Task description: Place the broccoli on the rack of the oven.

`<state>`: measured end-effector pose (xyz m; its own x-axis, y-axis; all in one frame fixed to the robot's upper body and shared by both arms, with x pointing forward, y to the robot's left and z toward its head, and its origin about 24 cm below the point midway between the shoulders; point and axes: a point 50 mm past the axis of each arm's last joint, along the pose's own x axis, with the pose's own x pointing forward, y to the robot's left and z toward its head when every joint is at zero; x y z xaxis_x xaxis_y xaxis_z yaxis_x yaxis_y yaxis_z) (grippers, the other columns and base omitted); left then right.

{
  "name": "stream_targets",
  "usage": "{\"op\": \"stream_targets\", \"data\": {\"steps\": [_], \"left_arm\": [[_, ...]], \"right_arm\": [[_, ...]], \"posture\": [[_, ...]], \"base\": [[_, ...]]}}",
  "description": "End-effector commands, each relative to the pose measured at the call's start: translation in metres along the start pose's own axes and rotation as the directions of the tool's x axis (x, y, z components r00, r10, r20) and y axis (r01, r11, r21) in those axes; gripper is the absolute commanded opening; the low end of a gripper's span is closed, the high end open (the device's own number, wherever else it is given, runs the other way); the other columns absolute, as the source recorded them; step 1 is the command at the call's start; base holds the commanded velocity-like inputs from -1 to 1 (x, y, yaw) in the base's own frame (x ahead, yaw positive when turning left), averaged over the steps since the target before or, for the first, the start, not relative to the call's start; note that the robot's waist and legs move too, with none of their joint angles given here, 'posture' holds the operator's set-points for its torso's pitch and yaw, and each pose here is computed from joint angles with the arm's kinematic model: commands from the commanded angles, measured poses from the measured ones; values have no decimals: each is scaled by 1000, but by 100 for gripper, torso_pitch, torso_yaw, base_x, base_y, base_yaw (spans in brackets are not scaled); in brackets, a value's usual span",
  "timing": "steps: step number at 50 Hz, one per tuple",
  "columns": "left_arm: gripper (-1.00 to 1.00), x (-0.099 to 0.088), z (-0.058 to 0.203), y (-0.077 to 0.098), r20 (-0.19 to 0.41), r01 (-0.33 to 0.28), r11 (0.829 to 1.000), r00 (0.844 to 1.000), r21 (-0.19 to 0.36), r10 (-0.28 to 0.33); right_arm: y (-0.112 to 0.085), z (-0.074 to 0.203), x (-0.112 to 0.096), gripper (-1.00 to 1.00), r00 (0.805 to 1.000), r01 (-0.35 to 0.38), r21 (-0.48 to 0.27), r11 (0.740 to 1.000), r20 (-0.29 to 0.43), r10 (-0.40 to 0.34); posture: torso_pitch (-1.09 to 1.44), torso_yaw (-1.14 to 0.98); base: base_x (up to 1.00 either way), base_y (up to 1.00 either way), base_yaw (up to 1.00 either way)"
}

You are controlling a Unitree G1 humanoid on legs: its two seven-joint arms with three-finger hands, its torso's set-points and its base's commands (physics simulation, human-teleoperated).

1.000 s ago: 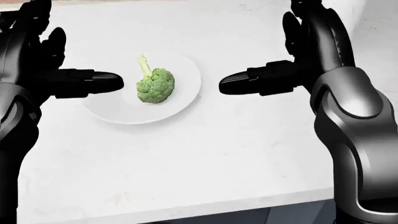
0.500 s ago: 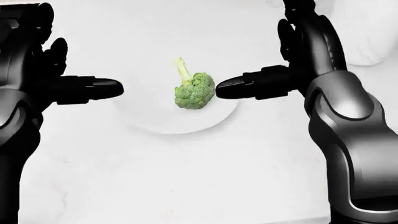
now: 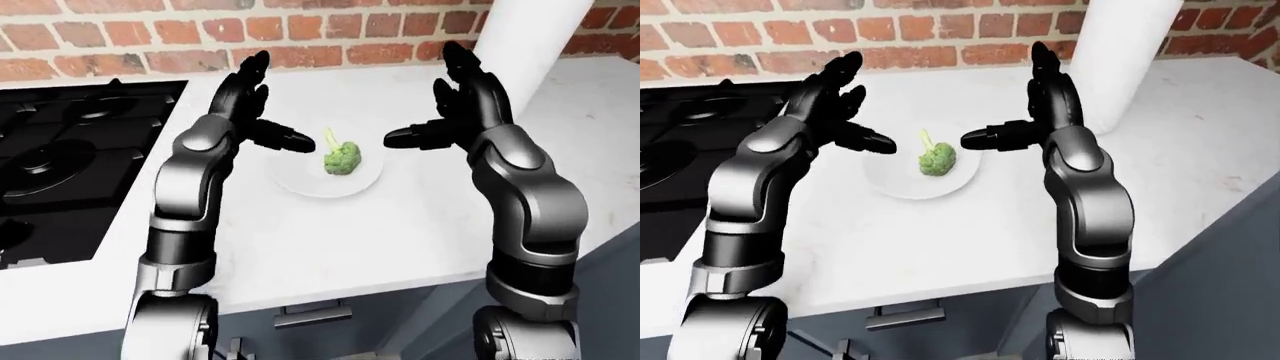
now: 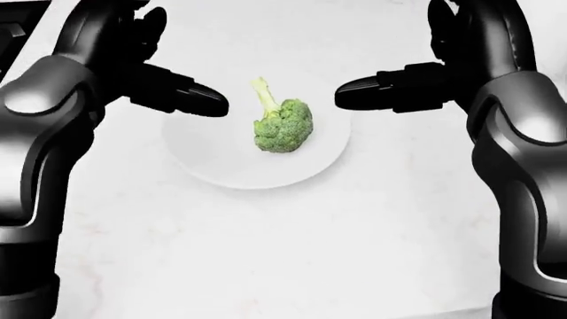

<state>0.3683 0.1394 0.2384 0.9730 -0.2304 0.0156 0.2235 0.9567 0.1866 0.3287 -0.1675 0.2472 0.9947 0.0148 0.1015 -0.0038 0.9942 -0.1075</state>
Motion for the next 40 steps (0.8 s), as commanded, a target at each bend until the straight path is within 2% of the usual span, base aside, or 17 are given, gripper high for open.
{"op": "stream_targets", "data": {"steps": [1, 7, 10, 11, 12, 17, 18, 20, 21, 24, 25, 30, 32, 36, 37, 39, 40], "left_arm": [[100, 2, 29, -1, 112, 23, 995, 993, 96, -34], [100, 26, 49, -8, 129, 117, 963, 980, 241, -151], [100, 35, 48, -14, 106, 166, 928, 971, 335, -213], [100, 38, 48, -17, 103, 178, 925, 969, 335, -224], [100, 39, 49, -19, 98, 199, 909, 963, 367, -250], [100, 45, 57, -26, 82, 254, 885, 948, 390, -309], [100, 46, 57, -28, 70, 271, 866, 942, 420, -329], [100, 48, 64, -30, 74, 277, 855, 937, 439, -342], [100, 48, 65, -31, 67, 289, 832, 930, 473, -361], [100, 50, 69, -35, 62, 316, 807, 916, 498, -397], [100, 50, 71, -38, 51, 328, 781, 908, 531, -416], [100, 53, 69, -42, 10, 352, 732, 898, 583, -440], [100, 54, 67, -43, -15, 359, 703, 896, 614, -445], [100, 55, 66, -45, -47, 384, 669, 885, 636, -463], [100, 55, 67, -46, -47, 386, 669, 884, 636, -466], [79, 55, 67, -48, -55, 396, 656, 878, 642, -476], [80, 55, 68, -48, -56, 393, 651, 879, 649, -474]], "right_arm": [[-3, 19, -2, 100, 996, 9, -3, 1000, 84, -9], [-10, 16, -5, 100, 997, 25, 2, 1000, 79, -25], [-10, 13, -5, 100, 997, 27, 5, 1000, 77, -27], [-10, 13, -5, 100, 997, 27, 6, 1000, 76, -28], [-10, 12, -5, 100, 997, 29, 7, 1000, 76, -29], [-13, 12, -7, 100, 996, 35, 9, 999, 76, -35], [-13, 11, -6, 100, 996, 36, 11, 999, 77, -37], [-13, 13, -7, 100, 996, 36, 11, 999, 78, -37], [-13, 13, -7, 100, 996, 36, 10, 999, 78, -37], [-13, 12, -7, 100, 996, 38, 13, 999, 78, -39], [-14, 11, -7, 100, 996, 40, 15, 999, 78, -41], [-14, 11, -7, 100, 996, 41, 14, 999, 77, -42], [-14, 11, -6, 100, 996, 40, 13, 999, 77, -41], [-15, 12, -7, 100, 996, 42, 13, 999, 77, -43], [-15, 12, -7, 100, 996, 43, 13, 999, 77, -44], [-15, 13, -7, 100, 996, 43, 14, 999, 79, -44], [-15, 13, -7, 100, 996, 43, 14, 999, 80, -44]], "posture": [[0, 0], [0, 0], [0, 0], [0, 0], [0, 0], [0, 0], [0, 0], [0, 0], [0, 0], [0, 0], [0, 0], [0, 0], [0, 0], [0, 0], [0, 0], [0, 0], [0, 0]], "base": [[0, 0, 0], [0, 0, 0], [0, 0, 0], [0, 0, 0], [0, 0, 0], [0, 0, 0], [0, 0, 0], [0, 0, 0], [0, 0, 0], [0, 0, 0], [0, 0, 0], [0, 0, 0], [0, 0, 0], [0, 0, 0], [0, 0, 0], [0, 0, 0], [0, 0, 0]]}}
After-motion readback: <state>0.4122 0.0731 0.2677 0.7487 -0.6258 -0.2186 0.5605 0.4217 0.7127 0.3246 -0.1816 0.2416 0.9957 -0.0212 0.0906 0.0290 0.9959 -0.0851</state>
